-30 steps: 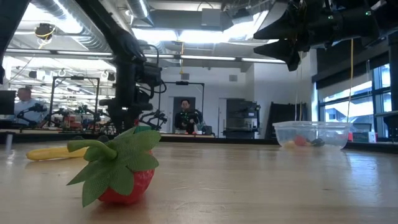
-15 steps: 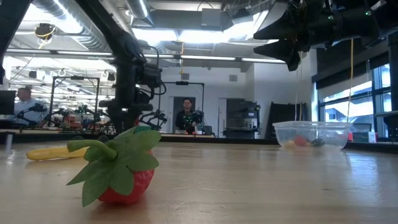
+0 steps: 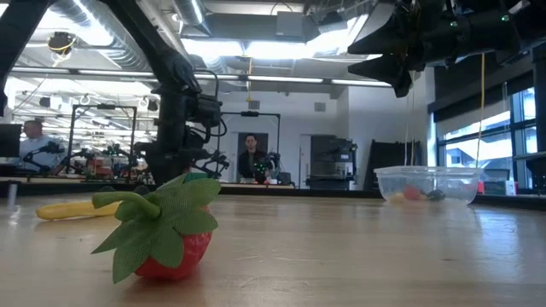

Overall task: Pick and placing Produce into tupperware
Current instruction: Put the red strawberry into the transparent bin

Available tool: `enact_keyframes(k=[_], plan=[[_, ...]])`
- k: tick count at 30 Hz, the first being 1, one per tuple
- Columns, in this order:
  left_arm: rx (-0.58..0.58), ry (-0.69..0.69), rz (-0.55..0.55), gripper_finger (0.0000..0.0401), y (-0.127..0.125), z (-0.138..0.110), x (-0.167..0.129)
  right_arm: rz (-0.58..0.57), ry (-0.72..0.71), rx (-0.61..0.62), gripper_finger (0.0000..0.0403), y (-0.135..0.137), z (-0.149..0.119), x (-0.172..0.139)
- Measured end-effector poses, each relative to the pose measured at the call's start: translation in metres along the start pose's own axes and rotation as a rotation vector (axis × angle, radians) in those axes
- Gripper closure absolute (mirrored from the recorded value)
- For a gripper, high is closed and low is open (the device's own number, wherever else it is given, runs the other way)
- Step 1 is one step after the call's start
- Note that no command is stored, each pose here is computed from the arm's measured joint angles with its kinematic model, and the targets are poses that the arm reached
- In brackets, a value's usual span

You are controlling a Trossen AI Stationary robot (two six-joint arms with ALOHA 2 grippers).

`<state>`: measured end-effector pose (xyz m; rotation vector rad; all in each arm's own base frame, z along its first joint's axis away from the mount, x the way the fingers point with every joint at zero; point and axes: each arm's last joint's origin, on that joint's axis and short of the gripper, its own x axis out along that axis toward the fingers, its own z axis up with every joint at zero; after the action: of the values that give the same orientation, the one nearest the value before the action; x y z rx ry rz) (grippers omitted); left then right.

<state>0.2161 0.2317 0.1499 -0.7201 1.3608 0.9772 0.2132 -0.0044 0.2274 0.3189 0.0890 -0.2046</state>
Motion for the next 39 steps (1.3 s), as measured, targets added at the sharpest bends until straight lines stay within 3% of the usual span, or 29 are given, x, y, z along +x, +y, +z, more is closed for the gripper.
enact_keyframes(k=[8, 22, 28, 34, 39], plan=[[0.002, 0.013, -0.003, 0.0252, -0.001, 0.000, 0.003, 0.000, 0.000, 0.000, 0.0201, 0.000, 0.000, 0.000], [0.032, 0.028, -0.004, 0.0392, -0.002, 0.000, 0.008, 0.000, 0.000, 0.001, 0.0201, 0.000, 0.000, 0.000], [0.043, 0.000, -0.015, 0.0399, -0.002, -0.001, -0.001, 0.001, -0.002, 0.006, 0.0201, 0.000, 0.000, 0.000], [0.061, -0.104, -0.152, 0.0400, -0.003, -0.002, -0.040, 0.003, -0.031, 0.036, 0.0201, 0.001, 0.005, -0.004], [0.124, -0.338, -0.409, 0.0400, -0.020, 0.004, -0.098, 0.003, -0.226, 0.046, 0.0201, 0.004, 0.028, -0.015]])
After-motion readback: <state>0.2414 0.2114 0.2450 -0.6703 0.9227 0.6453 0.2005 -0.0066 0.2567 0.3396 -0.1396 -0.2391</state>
